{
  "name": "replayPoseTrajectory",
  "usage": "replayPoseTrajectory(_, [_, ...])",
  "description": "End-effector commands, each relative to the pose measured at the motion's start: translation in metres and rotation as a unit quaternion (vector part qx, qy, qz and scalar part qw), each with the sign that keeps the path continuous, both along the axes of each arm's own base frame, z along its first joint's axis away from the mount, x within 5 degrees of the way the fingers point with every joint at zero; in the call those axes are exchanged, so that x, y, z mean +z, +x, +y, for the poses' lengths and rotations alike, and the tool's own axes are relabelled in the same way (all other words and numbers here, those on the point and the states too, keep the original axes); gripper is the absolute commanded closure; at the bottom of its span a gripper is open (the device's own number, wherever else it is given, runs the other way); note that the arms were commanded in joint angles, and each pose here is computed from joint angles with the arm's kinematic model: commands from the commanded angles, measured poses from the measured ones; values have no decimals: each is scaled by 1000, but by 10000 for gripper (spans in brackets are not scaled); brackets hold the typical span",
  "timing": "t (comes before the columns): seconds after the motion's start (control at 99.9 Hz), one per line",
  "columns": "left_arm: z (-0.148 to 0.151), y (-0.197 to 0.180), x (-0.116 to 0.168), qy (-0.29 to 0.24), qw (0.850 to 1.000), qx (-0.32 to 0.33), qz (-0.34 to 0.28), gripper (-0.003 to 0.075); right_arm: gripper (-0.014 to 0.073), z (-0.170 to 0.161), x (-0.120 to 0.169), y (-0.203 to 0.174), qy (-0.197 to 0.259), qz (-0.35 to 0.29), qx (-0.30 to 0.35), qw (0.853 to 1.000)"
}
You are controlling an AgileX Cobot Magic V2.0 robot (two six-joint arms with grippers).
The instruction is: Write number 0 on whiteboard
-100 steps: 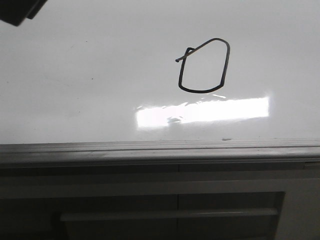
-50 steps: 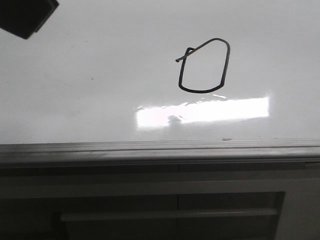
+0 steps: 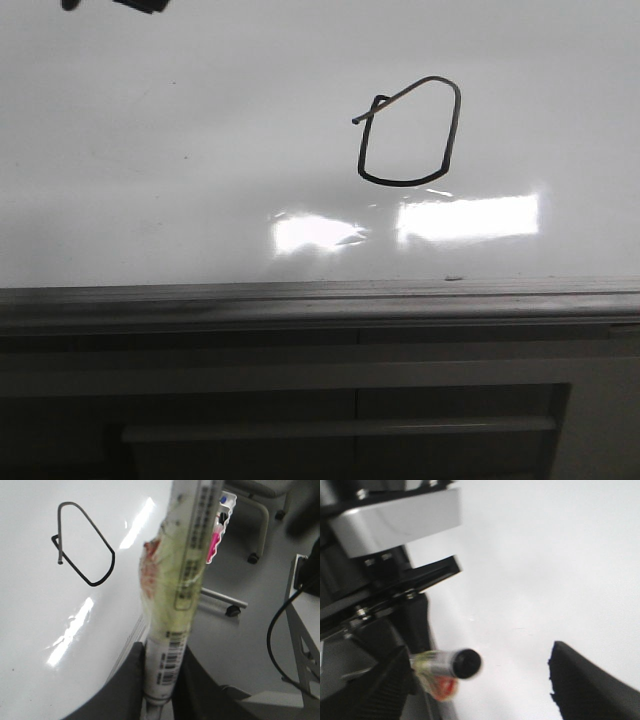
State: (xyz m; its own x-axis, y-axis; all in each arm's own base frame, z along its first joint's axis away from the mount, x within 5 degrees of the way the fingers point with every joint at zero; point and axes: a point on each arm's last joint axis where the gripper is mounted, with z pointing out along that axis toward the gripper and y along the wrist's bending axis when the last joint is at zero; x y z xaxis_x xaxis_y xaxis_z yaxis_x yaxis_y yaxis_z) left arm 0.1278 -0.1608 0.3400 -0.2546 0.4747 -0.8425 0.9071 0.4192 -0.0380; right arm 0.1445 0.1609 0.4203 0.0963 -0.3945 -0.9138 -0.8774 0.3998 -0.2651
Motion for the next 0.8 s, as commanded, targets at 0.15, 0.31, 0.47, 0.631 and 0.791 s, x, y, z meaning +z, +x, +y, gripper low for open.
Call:
replayPoseTrajectory(0.15, [6,21,-13,-134,976,171,16,740,471,-59,26,-9,71,-44,-126,989])
replayPoseTrajectory(0.31, [18,35,-30,-230,926,298,36,740,663,-76,4,-23,58,-31,-155,986])
replayPoseTrajectory(0.47, [13,45,-41,-220,920,321,42,740,663,-80,-22,-30,50,-14,-161,986])
replayPoseTrajectory(0.631, [2,58,-56,-204,914,342,81,740,663,-80,-30,-28,57,1,-166,984])
replayPoseTrajectory(0.791, [-8,68,-62,-199,908,352,105,740,664,-79,-27,-27,78,2,-171,982])
